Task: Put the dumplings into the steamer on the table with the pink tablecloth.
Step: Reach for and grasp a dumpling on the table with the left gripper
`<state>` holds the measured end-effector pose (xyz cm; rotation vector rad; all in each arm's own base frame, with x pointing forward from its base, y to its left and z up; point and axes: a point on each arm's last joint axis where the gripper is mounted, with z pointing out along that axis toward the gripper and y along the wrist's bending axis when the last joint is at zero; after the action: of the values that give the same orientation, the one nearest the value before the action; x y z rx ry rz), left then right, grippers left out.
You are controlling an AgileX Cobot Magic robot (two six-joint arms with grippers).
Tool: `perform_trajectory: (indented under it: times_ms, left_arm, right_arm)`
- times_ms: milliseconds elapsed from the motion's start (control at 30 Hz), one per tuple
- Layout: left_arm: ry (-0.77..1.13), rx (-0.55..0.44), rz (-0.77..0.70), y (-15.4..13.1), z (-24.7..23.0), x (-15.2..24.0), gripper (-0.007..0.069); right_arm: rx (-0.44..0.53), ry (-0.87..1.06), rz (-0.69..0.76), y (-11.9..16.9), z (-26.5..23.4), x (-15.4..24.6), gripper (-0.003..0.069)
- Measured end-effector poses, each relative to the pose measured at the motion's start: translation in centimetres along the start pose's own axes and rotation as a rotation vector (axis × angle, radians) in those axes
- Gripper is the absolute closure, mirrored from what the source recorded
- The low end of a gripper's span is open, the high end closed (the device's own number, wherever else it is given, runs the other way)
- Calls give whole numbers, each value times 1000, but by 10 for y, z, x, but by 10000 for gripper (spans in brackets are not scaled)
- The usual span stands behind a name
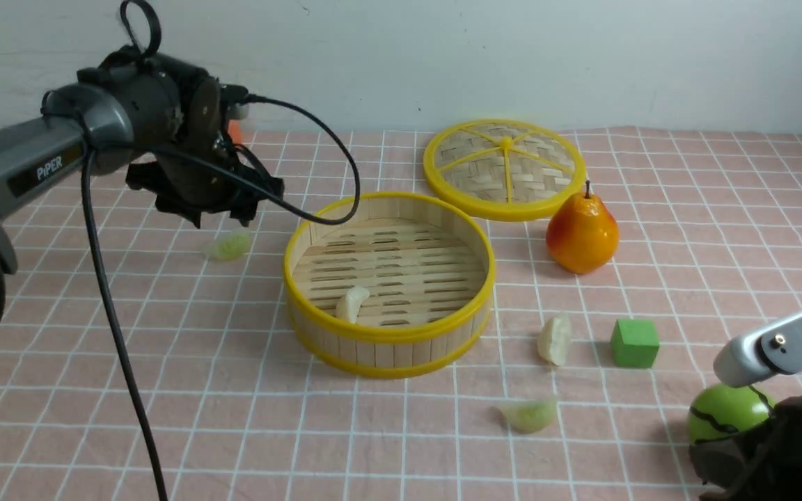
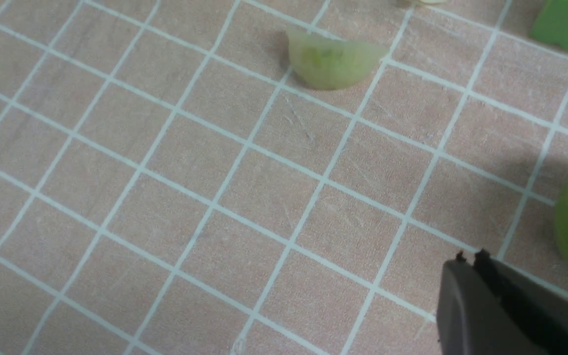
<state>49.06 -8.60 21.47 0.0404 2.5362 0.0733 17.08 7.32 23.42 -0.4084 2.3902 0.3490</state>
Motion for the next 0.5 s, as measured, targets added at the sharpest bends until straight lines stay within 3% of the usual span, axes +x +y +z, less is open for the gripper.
perform_trajectory:
  times_ms: [200,333,367,500]
  left_arm:
    - [6,-6,44,4,40,12,190]
    - [-2,-3,72,2,49,14,246]
    - [-9,-1,73,2,49,13,296]
    - [-7,-1,72,2,49,13,315]
  right_arm:
    - [1,-3,0,0,0,0,627]
    - [1,-2,-1,0,0,0,625]
    - [1,-2,-1,0,0,0,624]
    - [1,-2,-1,0,0,0,624]
